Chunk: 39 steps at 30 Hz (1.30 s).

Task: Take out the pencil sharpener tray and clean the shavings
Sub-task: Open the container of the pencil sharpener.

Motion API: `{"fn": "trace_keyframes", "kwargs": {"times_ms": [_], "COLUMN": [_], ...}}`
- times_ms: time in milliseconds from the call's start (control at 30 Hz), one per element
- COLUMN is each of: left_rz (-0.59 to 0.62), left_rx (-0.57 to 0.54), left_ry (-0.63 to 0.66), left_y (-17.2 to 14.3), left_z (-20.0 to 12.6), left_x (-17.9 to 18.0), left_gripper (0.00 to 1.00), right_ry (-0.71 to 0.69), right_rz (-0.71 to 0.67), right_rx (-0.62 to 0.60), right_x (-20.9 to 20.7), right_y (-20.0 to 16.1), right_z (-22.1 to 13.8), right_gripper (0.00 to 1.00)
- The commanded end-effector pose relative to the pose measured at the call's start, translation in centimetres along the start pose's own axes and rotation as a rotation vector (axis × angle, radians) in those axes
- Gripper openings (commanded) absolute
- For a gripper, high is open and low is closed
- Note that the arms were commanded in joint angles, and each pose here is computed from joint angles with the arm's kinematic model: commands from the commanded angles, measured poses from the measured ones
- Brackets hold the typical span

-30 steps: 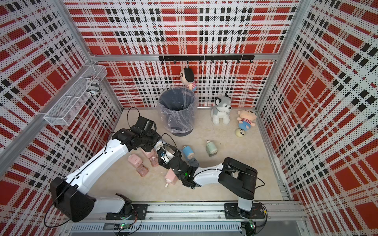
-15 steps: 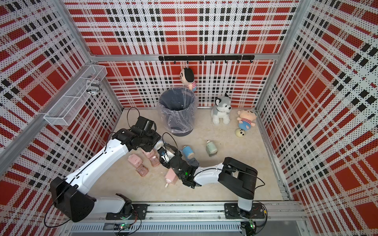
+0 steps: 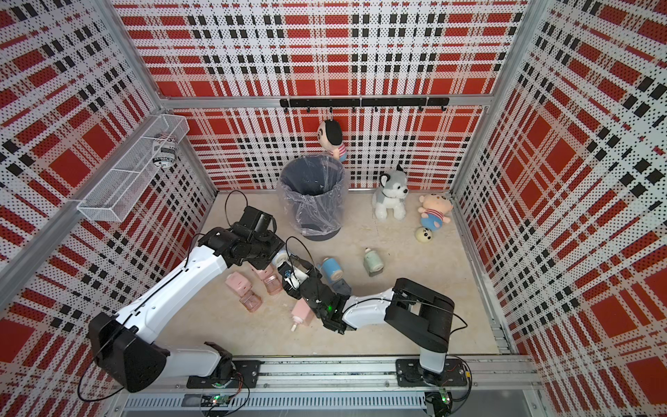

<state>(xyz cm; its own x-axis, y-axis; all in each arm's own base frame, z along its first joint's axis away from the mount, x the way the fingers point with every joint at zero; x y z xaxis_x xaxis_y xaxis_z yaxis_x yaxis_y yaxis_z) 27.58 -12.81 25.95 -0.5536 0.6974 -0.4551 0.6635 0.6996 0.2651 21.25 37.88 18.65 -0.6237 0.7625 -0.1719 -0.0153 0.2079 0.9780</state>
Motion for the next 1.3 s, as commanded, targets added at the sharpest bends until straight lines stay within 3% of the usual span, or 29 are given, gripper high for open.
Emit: {"fn": "trace_keyframes", "kwargs": {"times_ms": [0, 500, 1267], "left_rz": [-0.019, -0.011, 0.157], "left_rx": [-0.054, -0.081, -0.053], "left_ry": [-0.071, 0.003, 0.307], "left_y": [1.1, 1.8, -0.3], "left_z": [-1.1, 1.1, 11.6], "left_x": [-1.5, -1.8, -1.2], "left_gripper": [0.37, 0.37, 0.40], "right_ry": [0.013, 0.028, -0.023], "right_rz": [0.026, 0.105, 0.204], "right_rx": [0.000, -0.026, 0.025], "right_x": [-0.2, -1.4, -3.2], "right_y": [-0.2, 0.8, 0.1], "right_z": [-0.8, -4.3, -6.4], "right_gripper": [0.47, 0.44, 0.43]}}
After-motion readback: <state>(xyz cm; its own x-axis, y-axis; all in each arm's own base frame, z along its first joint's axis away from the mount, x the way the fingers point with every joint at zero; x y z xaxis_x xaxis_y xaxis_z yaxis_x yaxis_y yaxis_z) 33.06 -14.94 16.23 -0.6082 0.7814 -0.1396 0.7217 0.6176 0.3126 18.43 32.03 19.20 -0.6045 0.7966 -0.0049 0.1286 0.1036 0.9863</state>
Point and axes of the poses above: each gripper's point midway between its finger pads, its own z axis out along the fingers, its own x axis along the line the jaws close on, y = z × x, the point moved 7 cm from there along -z, back along the fingers, and after that the axes turned 8 degrees about z, right-handed, at the moved point
